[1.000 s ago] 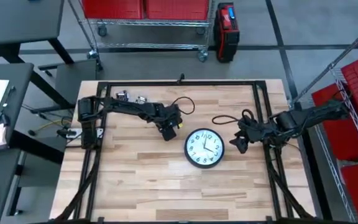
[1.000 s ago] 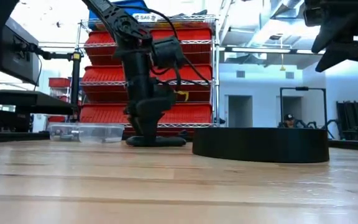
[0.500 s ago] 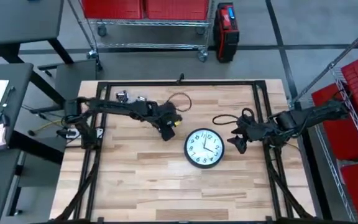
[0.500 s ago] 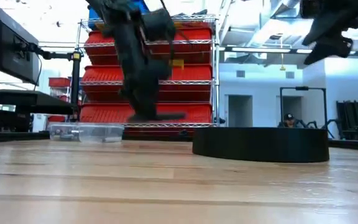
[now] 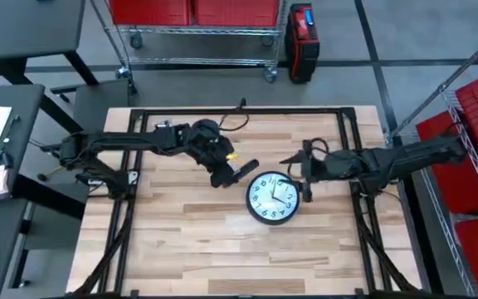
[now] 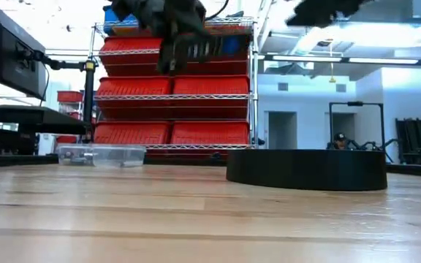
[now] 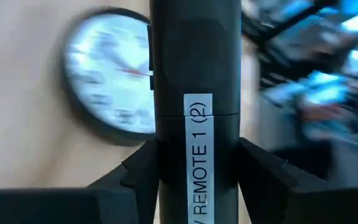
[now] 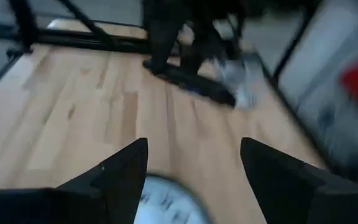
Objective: Insert battery
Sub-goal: Move the remote to the right side of the table
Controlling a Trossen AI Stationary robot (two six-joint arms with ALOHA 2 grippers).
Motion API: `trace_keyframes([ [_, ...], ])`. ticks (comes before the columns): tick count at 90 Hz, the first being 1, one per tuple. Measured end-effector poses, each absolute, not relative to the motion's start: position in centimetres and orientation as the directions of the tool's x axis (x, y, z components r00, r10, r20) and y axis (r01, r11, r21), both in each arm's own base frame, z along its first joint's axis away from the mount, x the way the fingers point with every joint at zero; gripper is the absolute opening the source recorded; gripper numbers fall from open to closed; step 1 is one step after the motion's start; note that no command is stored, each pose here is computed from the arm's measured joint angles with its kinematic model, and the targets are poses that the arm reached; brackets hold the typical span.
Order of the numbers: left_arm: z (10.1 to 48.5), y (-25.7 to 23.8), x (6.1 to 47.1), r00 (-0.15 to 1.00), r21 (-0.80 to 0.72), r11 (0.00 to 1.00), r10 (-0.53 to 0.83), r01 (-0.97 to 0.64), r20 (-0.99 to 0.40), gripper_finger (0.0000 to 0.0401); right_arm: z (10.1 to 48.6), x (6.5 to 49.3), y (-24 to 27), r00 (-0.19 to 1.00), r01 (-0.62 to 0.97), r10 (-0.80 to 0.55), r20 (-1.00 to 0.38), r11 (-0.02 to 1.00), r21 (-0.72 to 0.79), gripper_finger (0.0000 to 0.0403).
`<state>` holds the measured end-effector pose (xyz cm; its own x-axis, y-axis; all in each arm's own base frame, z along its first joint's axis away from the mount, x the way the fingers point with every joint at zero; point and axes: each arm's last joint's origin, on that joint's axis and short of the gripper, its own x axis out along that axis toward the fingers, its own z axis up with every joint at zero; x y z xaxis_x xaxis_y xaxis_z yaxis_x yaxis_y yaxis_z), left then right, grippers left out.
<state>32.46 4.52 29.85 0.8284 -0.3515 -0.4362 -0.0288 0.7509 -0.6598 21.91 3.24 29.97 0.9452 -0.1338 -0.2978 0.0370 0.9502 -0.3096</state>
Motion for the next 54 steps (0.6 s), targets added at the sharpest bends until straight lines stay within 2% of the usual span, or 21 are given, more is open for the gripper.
trace_keyframes([
  [17, 30.5, 3.4, 32.7, 0.808, -0.727, 0.682, -0.468, 0.072, -0.359, 0.0152, 30.9, 23.5, 3.4, 0.966, -0.006, -0.114, -0.233, 0.888, -0.46, 0.0249],
  [38, 31.4, 2.8, 33.2, 0.834, -0.73, 0.668, -0.479, 0.143, -0.275, 0.0152, 30.5, 25.6, 2.7, 0.96, -0.087, -0.038, -0.276, 0.899, -0.429, 0.0249],
  [54, 31.5, 2.8, 33.2, 0.836, -0.737, 0.661, -0.478, 0.14, -0.269, 0.0152, 30.9, 26.9, 2.9, 0.968, -0.105, -0.014, -0.25, 0.885, -0.454, 0.0249],
])
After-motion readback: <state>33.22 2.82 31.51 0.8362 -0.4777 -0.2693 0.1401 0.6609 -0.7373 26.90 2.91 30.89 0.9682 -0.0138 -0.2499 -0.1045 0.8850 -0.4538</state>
